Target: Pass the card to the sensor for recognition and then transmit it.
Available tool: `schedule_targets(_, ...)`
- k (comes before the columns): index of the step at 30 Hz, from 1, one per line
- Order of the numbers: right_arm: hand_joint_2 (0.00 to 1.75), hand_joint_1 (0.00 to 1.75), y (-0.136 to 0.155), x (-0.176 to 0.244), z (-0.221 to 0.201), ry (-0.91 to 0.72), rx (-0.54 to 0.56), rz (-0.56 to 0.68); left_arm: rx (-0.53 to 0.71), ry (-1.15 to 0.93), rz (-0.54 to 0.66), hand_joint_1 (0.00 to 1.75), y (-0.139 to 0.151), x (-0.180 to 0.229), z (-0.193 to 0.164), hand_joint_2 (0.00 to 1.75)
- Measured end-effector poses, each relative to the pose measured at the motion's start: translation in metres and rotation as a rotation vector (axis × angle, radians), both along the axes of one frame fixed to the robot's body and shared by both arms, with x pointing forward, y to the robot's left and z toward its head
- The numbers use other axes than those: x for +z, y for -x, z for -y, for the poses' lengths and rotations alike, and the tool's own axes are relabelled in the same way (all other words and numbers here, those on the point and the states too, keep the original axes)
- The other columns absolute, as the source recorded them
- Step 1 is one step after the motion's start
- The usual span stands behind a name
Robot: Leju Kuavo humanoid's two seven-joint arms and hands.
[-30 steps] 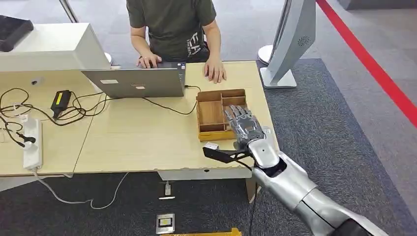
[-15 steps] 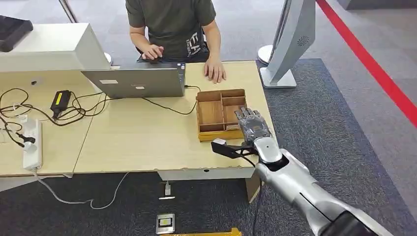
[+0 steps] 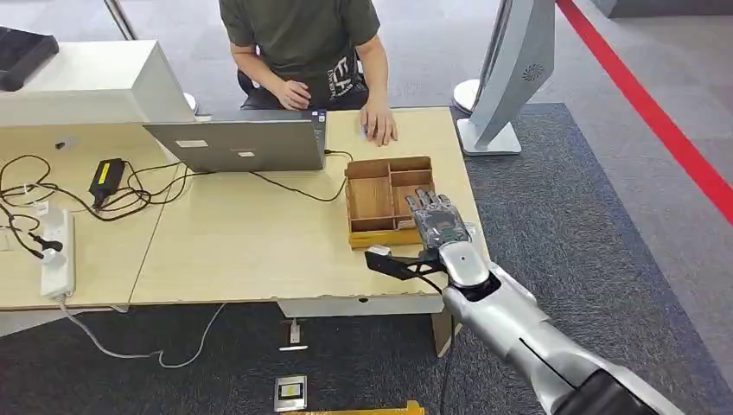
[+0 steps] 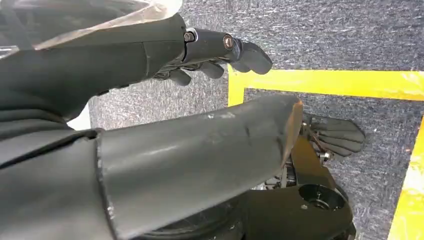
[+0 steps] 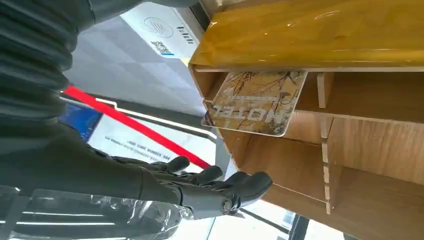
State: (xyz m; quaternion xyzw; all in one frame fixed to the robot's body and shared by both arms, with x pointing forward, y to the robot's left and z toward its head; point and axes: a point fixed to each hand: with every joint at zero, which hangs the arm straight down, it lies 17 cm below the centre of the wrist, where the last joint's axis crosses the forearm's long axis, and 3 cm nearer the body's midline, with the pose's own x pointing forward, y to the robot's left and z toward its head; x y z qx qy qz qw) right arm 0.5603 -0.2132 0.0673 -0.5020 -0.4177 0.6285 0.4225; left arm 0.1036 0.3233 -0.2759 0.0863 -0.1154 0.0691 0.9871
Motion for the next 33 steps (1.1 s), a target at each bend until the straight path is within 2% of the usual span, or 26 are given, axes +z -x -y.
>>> schedule_targets(21, 1.75, 0.00, 0.003, -0.004, -0.009, -0.005, 0.012, -0.016, -0.016, 0.000, -0.002, 0.00, 0.001, 0.000, 0.001, 0.00)
schedule_targets(22, 1.75, 0.37, 0.004, -0.005, -0.009, -0.007, 0.011, -0.018, -0.019, -0.001, -0.002, 0.00, 0.001, 0.000, 0.001, 0.00)
schedule_targets(23, 1.75, 1.75, 0.004, -0.005, -0.009, -0.008, 0.011, -0.021, -0.021, -0.001, -0.002, 0.00, 0.001, 0.000, 0.001, 0.00)
schedule_targets(33, 1.75, 1.75, 0.005, -0.009, -0.005, -0.004, -0.001, -0.031, -0.021, 0.000, -0.007, 0.00, 0.002, 0.000, 0.001, 0.00)
